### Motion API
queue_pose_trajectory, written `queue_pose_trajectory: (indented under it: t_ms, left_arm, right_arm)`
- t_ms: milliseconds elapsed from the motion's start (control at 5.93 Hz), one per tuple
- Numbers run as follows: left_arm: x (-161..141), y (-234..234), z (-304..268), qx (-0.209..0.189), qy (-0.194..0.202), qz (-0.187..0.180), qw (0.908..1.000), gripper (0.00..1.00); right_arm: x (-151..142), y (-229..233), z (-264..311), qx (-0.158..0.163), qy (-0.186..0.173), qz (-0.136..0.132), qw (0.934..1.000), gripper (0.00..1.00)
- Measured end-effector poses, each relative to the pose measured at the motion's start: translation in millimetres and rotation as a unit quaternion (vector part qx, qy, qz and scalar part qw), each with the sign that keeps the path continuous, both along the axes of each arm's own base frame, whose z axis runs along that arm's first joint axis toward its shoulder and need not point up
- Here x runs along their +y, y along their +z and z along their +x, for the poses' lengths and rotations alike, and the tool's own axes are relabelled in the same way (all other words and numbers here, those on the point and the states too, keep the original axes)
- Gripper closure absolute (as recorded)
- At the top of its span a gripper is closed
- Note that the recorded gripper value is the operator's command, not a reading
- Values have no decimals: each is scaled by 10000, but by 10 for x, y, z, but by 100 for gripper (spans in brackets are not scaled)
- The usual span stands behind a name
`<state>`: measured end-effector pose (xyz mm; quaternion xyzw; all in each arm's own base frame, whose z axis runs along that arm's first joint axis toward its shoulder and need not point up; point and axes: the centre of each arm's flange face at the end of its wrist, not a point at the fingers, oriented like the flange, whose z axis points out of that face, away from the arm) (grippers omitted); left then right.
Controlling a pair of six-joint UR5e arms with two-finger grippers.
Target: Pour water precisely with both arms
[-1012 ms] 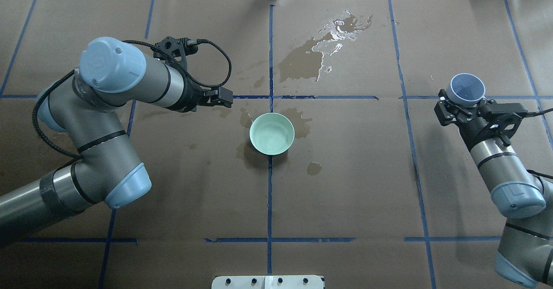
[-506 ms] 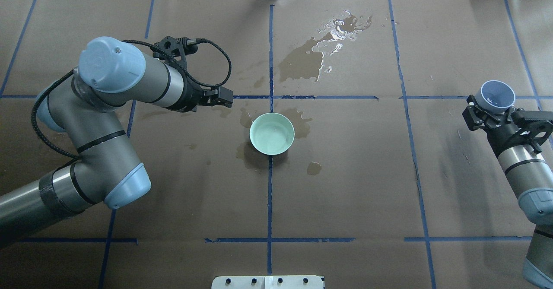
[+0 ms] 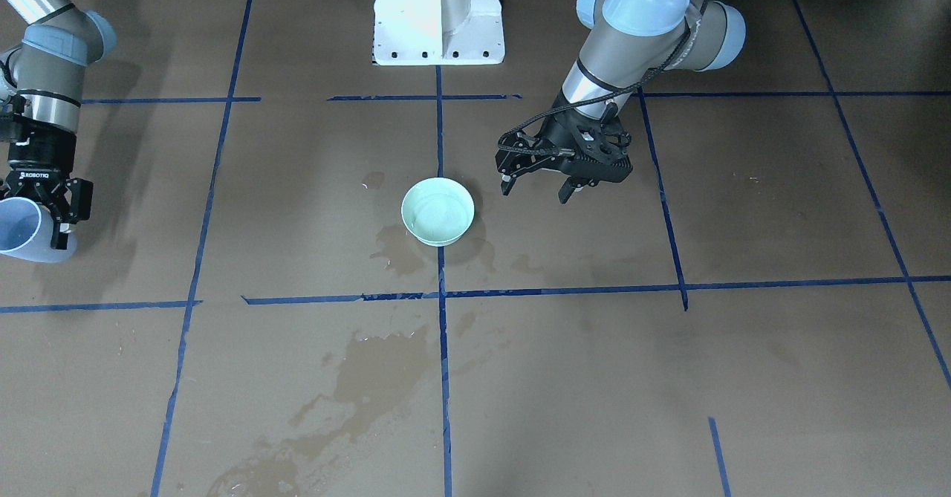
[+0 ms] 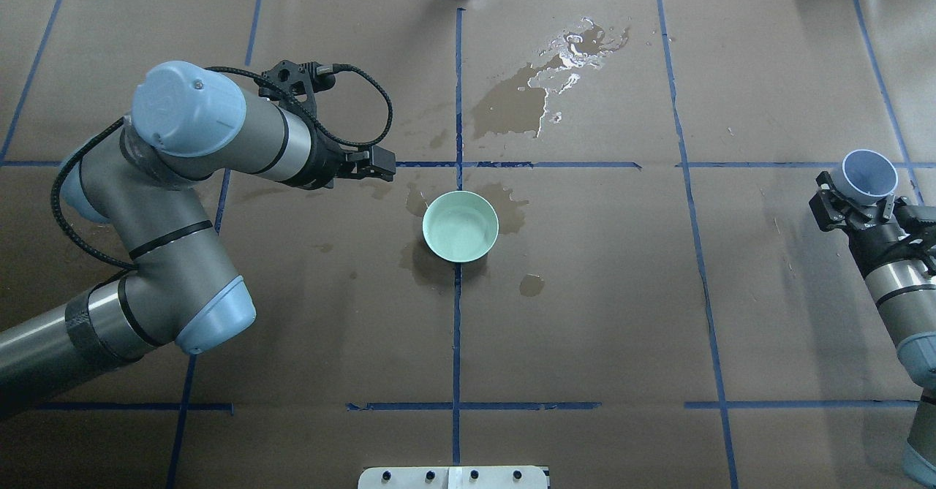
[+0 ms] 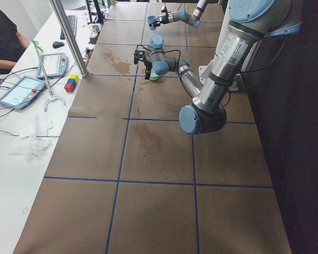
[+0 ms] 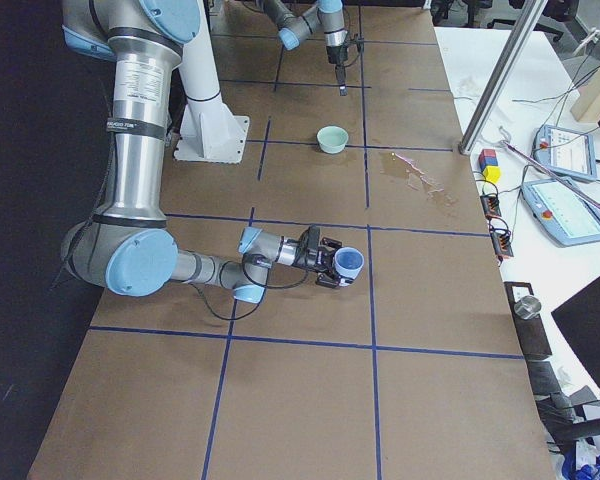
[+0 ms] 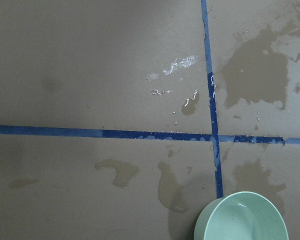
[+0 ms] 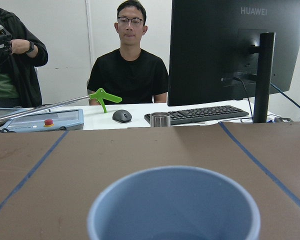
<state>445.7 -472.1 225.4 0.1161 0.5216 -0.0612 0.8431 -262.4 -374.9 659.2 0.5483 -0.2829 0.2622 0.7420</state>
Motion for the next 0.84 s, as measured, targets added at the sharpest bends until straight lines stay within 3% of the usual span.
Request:
queue_pose_trajectory:
  t_ms: [844]
  left_arm:
    - [2,4,-3,-5,0,-4,10000,0]
  right_arm:
    - [-56,-66,-190,-70,105,124,9998,98]
